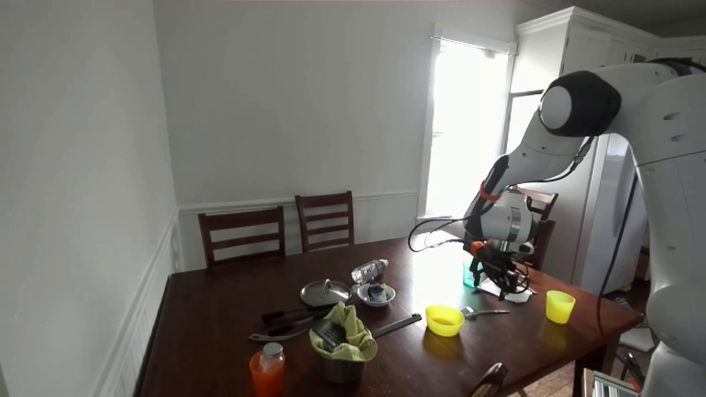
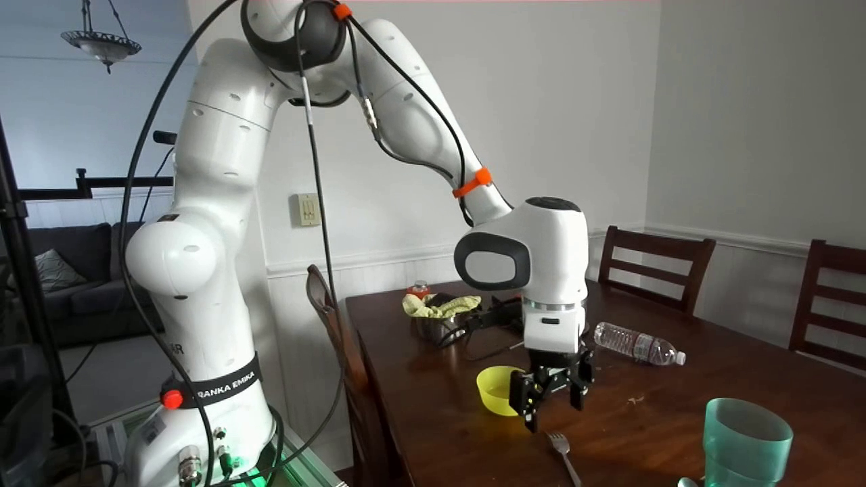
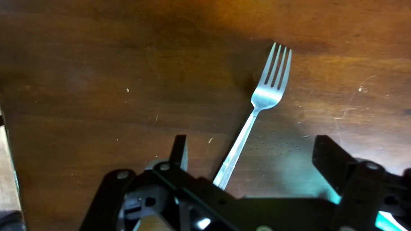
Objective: Put the silver fork on the yellow bowl
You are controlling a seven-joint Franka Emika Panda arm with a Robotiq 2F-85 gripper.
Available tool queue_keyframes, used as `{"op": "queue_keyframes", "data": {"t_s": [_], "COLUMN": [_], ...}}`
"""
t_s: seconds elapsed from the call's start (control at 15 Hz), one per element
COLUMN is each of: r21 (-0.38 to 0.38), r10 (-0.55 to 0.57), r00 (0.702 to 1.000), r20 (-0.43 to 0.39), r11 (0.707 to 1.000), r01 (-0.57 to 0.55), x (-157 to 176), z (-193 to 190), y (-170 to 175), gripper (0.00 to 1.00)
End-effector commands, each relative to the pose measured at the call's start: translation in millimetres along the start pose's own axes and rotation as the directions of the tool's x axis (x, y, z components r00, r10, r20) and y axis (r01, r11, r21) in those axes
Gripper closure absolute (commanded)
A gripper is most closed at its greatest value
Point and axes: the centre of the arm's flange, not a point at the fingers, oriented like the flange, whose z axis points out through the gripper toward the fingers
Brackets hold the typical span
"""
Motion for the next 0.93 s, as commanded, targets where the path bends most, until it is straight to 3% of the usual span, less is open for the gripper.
{"op": "queue_keyframes", "data": {"t_s": [0.0,0.73,0.8,0.87], "r21": [-0.048,-0.054,-0.056,-0.061], "r10": [0.046,0.068,0.066,0.069], "r00": [0.999,0.994,0.994,0.994], "r20": [0.011,0.085,0.086,0.09], "r11": [0.998,0.997,0.997,0.996], "r01": [-0.046,-0.064,-0.062,-0.063], "x": [17.4,3.6,3.1,3.4], "z": [31.8,79.5,80.1,82.1], "y": [-21.5,-44.6,-46.1,-47.1], "gripper": [0.0,0.01,0.22,0.26]}}
